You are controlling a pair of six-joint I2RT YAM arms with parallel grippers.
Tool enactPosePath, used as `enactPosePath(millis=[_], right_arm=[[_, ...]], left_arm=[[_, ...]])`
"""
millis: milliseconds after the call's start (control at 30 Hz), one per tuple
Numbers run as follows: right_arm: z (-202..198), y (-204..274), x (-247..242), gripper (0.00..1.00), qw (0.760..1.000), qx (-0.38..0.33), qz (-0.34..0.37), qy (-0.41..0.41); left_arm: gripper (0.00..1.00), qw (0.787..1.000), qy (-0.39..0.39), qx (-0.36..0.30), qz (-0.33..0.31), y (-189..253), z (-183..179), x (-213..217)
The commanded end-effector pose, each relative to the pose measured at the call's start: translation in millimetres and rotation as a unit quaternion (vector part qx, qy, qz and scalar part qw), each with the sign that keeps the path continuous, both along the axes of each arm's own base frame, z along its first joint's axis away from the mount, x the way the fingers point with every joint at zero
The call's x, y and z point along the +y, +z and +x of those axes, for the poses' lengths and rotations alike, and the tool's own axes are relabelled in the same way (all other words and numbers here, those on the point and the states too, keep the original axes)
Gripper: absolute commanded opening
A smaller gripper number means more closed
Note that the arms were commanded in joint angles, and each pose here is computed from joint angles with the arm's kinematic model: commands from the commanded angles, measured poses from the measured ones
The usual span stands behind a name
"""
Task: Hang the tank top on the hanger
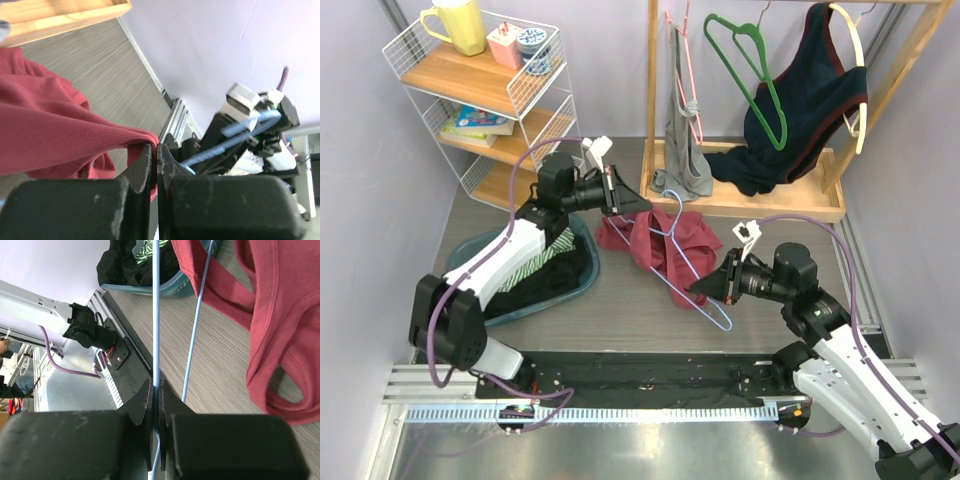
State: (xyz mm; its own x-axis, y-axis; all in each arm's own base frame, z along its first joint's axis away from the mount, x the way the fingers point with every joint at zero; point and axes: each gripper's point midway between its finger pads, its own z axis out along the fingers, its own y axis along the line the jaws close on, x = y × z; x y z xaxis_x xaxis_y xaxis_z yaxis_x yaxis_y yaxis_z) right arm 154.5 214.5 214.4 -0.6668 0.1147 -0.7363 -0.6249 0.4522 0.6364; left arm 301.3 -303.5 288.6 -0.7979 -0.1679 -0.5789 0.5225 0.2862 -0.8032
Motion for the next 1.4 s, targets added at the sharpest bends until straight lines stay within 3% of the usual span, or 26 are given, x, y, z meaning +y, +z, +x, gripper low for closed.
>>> enactPosePath(millis=[0, 167, 267, 300, 400, 500, 600, 833, 1100, 1367], right_arm=[[1, 24, 2, 0.01, 0.999, -0.042, 0.024, 0.0], [-3, 33, 1, 0.01, 0.998, -0.053, 0.033, 0.0], [-4, 33, 1, 0.01, 0.998, -0.051, 0.033, -0.001], [-4, 34, 1, 0.01, 0.998, -0.053, 0.033, 0.0], [-3, 31, 0, 0.01, 0.998, -0.048, 0.031, -0.003], [-2, 29, 0, 0.01, 0.998, -0.046, 0.03, -0.006], [-1, 30, -1, 0.01, 0.998, -0.049, 0.031, -0.011], [6, 36, 1, 0.01, 0.997, -0.059, 0.044, -0.021], [22, 40, 8, 0.01, 0.996, -0.067, 0.057, -0.033], [34, 38, 25, 0.01, 0.995, -0.071, 0.066, -0.031]], left_arm=[[0.0, 0.999, -0.007, 0.019, -0.03, -14, 16, 2], [0.0, 0.998, 0.033, 0.044, 0.029, -45, 30, 12], [0.19, 0.993, 0.078, 0.014, 0.082, -48, 42, 25], [0.36, 0.99, 0.088, 0.029, 0.106, -57, 40, 31], [0.61, 0.98, 0.127, 0.005, 0.152, -56, 45, 47], [0.8, 0.967, 0.168, -0.016, 0.193, -54, 53, 65], [0.87, 0.959, 0.184, -0.03, 0.213, -51, 51, 75], [0.87, 0.943, 0.223, -0.068, 0.235, -33, 39, 93], [0.84, 0.932, 0.171, -0.189, 0.256, -5, -14, 45], [0.84, 0.92, 0.174, -0.24, 0.257, 6, -26, 12]])
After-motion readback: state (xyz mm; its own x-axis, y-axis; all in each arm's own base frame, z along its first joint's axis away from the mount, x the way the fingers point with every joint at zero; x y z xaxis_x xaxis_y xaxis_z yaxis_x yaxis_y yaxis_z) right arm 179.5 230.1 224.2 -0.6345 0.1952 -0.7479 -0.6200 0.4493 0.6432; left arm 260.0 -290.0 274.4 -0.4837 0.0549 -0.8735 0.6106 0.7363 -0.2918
